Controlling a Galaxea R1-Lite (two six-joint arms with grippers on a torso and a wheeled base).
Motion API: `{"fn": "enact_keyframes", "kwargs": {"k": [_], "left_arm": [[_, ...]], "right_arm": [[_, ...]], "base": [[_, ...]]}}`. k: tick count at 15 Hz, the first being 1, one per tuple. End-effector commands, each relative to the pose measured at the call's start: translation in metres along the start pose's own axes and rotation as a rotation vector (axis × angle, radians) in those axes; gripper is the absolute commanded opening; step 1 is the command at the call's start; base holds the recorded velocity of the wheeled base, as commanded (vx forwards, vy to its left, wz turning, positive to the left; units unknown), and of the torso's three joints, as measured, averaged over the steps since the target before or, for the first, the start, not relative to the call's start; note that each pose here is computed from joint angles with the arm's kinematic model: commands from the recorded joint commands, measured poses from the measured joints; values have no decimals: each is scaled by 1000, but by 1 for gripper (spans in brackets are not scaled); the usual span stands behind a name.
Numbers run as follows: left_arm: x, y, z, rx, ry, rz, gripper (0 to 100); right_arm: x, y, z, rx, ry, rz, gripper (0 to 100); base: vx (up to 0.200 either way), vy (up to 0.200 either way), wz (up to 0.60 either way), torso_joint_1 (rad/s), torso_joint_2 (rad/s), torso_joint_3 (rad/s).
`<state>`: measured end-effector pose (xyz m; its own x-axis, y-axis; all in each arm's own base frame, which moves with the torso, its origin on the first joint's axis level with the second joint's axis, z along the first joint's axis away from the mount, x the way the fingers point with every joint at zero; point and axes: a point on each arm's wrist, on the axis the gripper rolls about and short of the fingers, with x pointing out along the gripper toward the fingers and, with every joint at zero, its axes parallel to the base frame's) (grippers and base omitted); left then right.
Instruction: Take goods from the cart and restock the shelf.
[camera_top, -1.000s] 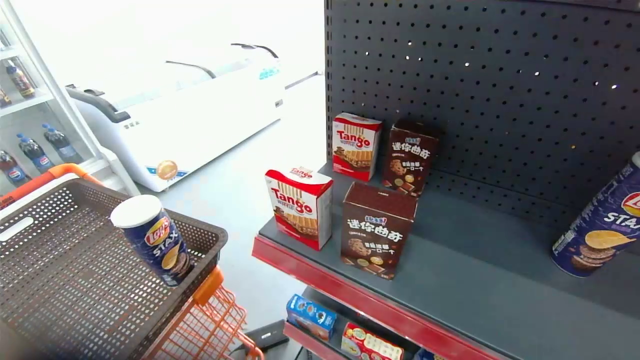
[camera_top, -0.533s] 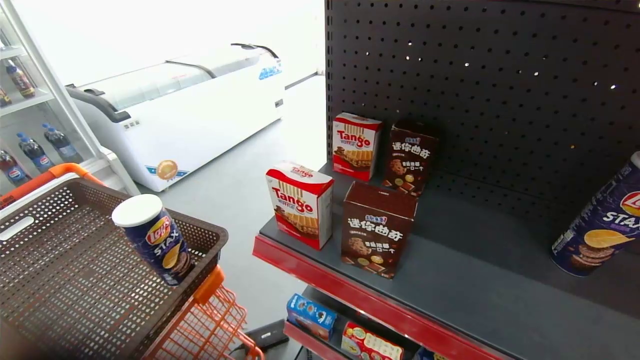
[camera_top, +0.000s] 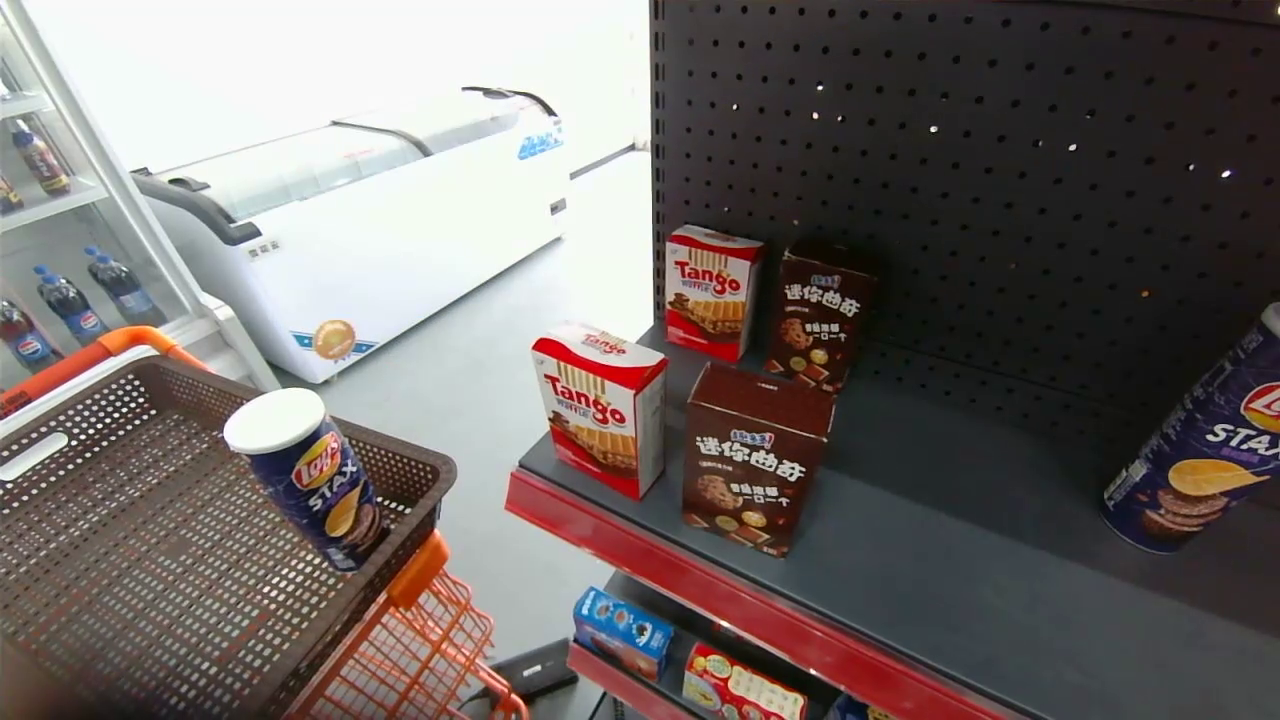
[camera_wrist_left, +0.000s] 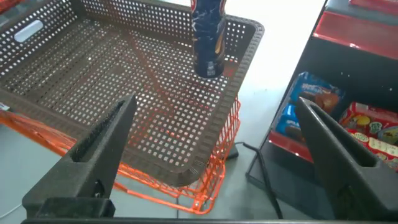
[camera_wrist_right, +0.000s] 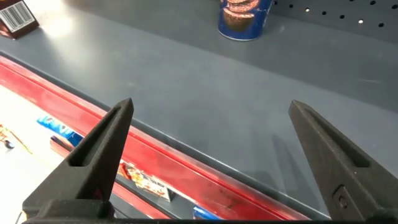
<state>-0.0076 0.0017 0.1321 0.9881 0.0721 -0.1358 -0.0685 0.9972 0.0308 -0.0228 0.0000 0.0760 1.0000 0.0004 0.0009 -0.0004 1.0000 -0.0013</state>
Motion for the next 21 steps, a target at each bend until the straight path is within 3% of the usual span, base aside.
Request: {"fn": "enact_keyframes", "kwargs": {"k": [1, 4, 6, 8, 11, 13, 21], "left_arm": [[49, -1, 32, -9, 200, 20, 100], [91, 3, 42, -33, 274, -4, 100], [126, 4, 43, -3, 266, -19, 100], [144, 5, 39, 6, 260, -14, 100], [175, 6, 26, 6, 237, -9, 100], [199, 7, 12, 9, 188, -9, 100], [256, 9, -7, 17, 87, -5, 100]], "right_arm": [[0, 0, 0, 0, -1, 1, 100], [0, 0, 0, 0, -1, 1, 100], [0, 0, 0, 0, -1, 1, 100], [0, 0, 0, 0, -1, 1, 100], [0, 0, 0, 0, -1, 1, 100], [0, 0, 0, 0, -1, 1, 100], [0, 0, 0, 0, -1, 1, 100]], "base": [[0, 0, 0, 0, 0, 0], [0, 0, 0, 0, 0, 0], [0, 0, 0, 0, 0, 0], [0, 0, 0, 0, 0, 0], [0, 0, 0, 0, 0, 0], [0, 0, 0, 0, 0, 0], [0, 0, 0, 0, 0, 0]]}}
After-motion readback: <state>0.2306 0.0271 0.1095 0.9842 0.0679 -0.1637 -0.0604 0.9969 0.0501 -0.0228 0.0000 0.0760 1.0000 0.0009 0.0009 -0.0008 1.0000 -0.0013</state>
